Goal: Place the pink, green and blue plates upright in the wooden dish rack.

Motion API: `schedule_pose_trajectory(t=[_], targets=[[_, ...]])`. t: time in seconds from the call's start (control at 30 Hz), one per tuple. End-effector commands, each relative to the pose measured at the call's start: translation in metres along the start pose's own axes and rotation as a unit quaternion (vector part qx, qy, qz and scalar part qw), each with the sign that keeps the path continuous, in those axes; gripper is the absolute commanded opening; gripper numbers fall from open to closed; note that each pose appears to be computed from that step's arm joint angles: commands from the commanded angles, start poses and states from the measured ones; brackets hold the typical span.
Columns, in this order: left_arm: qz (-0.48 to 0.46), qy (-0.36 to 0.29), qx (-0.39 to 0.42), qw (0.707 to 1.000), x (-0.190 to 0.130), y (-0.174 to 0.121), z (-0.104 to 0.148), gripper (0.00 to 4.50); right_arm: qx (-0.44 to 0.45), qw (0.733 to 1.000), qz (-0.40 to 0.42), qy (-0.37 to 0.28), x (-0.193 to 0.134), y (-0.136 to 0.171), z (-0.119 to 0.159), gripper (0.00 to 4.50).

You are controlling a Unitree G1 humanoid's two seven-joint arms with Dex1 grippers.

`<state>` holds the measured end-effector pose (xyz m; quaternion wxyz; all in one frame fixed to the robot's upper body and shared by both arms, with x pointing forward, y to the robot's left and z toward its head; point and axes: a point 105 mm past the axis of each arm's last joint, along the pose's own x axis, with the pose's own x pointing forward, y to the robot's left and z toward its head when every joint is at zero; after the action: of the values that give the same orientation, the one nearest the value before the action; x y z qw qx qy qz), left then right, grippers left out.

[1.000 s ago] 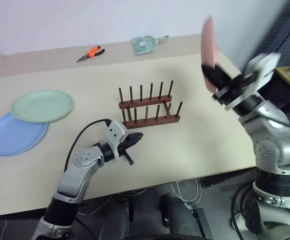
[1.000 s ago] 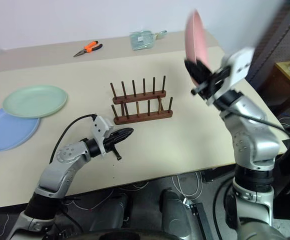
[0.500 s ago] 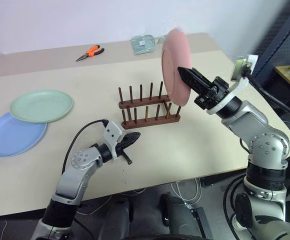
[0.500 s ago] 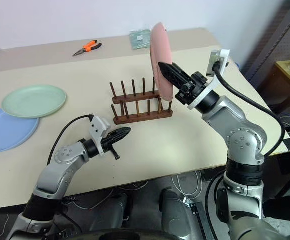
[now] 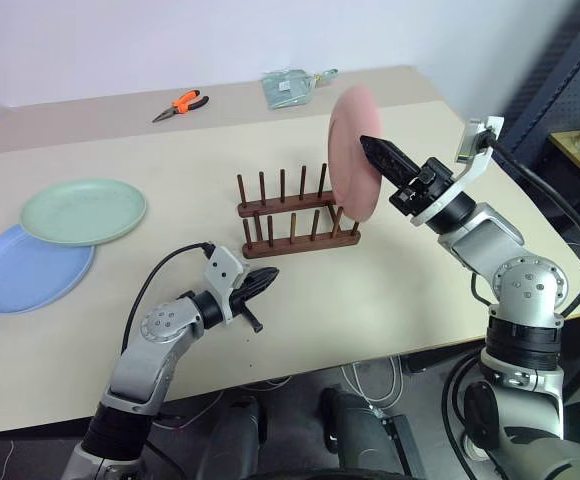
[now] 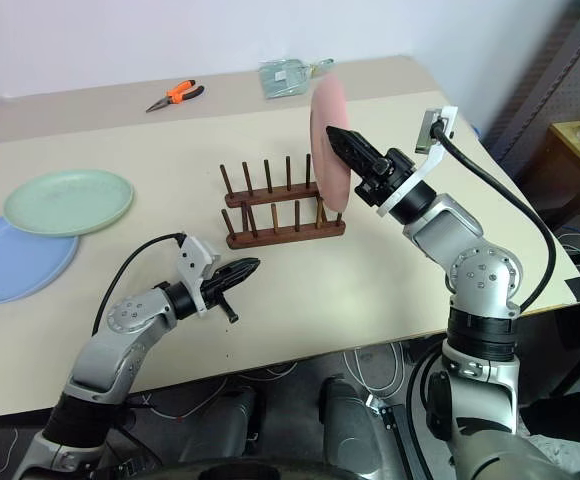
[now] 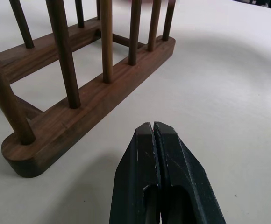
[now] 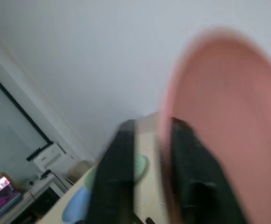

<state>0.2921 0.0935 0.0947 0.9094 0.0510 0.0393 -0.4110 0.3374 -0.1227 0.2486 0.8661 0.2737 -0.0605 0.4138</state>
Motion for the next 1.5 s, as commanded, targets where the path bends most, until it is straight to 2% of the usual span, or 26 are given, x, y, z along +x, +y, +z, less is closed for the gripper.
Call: schedule_pose_trajectory(t=[0.03, 0.07, 0.17, 0.3, 0.33, 0.37, 0.43, 0.53, 0.63, 0.7, 0.73, 0.77, 0.83, 1.0, 1.07, 1.1, 1.2, 1.27, 1.37, 1.43, 1.5], targets=[[0.004, -0.025, -0.004, 1.0, -0.005, 0.001, 0.014, 0.54, -0.118, 0.993, -0.024, 0.001, 0.0, -0.003, 0.017, 2.5], [0.005, -0.026, -0.007, 1.0, -0.006, 0.002, 0.014, 0.9, -0.144, 0.989, -0.031, 0.005, 0.0, -0.006, 0.018, 2.5], [0.032, -0.04, -0.019, 0.998, -0.011, 0.012, 0.02, 2.39, -0.248, 0.967, -0.06, 0.018, -0.004, -0.014, 0.028, 2.5], [0.146, -0.097, -0.042, 0.984, -0.027, 0.052, 0.039, 4.45, -0.37, 0.926, -0.076, 0.018, -0.01, -0.015, 0.053, 2.5], [0.196, -0.124, -0.048, 0.972, -0.036, 0.068, 0.048, 4.5, -0.401, 0.913, -0.075, 0.014, -0.01, -0.011, 0.06, 3.08], [0.247, -0.148, -0.05, 0.956, -0.047, 0.083, 0.055, 4.5, -0.434, 0.898, -0.072, 0.014, -0.009, -0.007, 0.065, 3.43], [0.372, -0.18, -0.043, 0.91, -0.075, 0.118, 0.065, 4.5, -0.501, 0.864, -0.046, 0.021, -0.002, 0.008, 0.067, 4.4], [0.522, -0.196, -0.029, 0.829, -0.115, 0.149, 0.073, 4.5, -0.564, 0.824, 0.026, 0.047, 0.011, 0.033, 0.046, 4.49], [0.678, -0.194, -0.024, 0.709, -0.167, 0.168, 0.073, 4.5, -0.598, 0.785, 0.135, 0.085, 0.027, 0.066, -0.002, 4.49], [0.717, -0.193, -0.026, 0.669, -0.181, 0.17, 0.073, 4.5, -0.599, 0.777, 0.169, 0.094, 0.031, 0.076, -0.022, 4.49], [0.735, -0.205, -0.055, 0.644, -0.189, 0.171, 0.07, 4.5, -0.586, 0.783, 0.186, 0.099, 0.033, 0.081, -0.035, 4.49], [0.741, -0.211, -0.096, 0.631, -0.193, 0.174, 0.064, 4.5, -0.574, 0.787, 0.201, 0.108, 0.033, 0.083, -0.05, 4.49], [0.741, -0.208, -0.142, 0.623, -0.194, 0.177, 0.055, 4.5, -0.558, 0.793, 0.216, 0.117, 0.035, 0.085, -0.072, 4.49], [0.715, -0.183, -0.244, 0.629, -0.183, 0.183, 0.033, 4.5, -0.527, 0.806, 0.229, 0.141, 0.03, 0.081, -0.104, 4.49], [0.705, -0.183, -0.267, 0.631, -0.181, 0.186, 0.03, 4.5, -0.511, 0.816, 0.229, 0.146, 0.028, 0.081, -0.109, 4.49], [0.689, -0.176, -0.29, 0.64, -0.175, 0.188, 0.025, 4.5, -0.506, 0.821, 0.224, 0.143, 0.029, 0.081, -0.109, 4.49], [0.669, -0.18, -0.347, 0.632, -0.171, 0.195, 0.015, 3.67, -0.506, 0.826, 0.208, 0.135, 0.029, 0.079, -0.104, 4.5], [0.662, -0.191, -0.36, 0.629, -0.172, 0.198, 0.016, 2.58, -0.506, 0.827, 0.205, 0.134, 0.028, 0.079, -0.103, 4.5], [0.648, -0.2, -0.362, 0.64, -0.168, 0.202, 0.021, 0.94, -0.504, 0.83, 0.196, 0.135, 0.027, 0.077, -0.102, 4.5], [0.633, -0.217, -0.36, 0.65, -0.165, 0.202, 0.028, 0.04, -0.506, 0.831, 0.19, 0.134, 0.026, 0.076, -0.101, 4.5], [0.609, -0.251, -0.353, 0.665, -0.161, 0.201, 0.042, 0.04, -0.513, 0.829, 0.182, 0.132, 0.025, 0.075, -0.098, 4.5]])
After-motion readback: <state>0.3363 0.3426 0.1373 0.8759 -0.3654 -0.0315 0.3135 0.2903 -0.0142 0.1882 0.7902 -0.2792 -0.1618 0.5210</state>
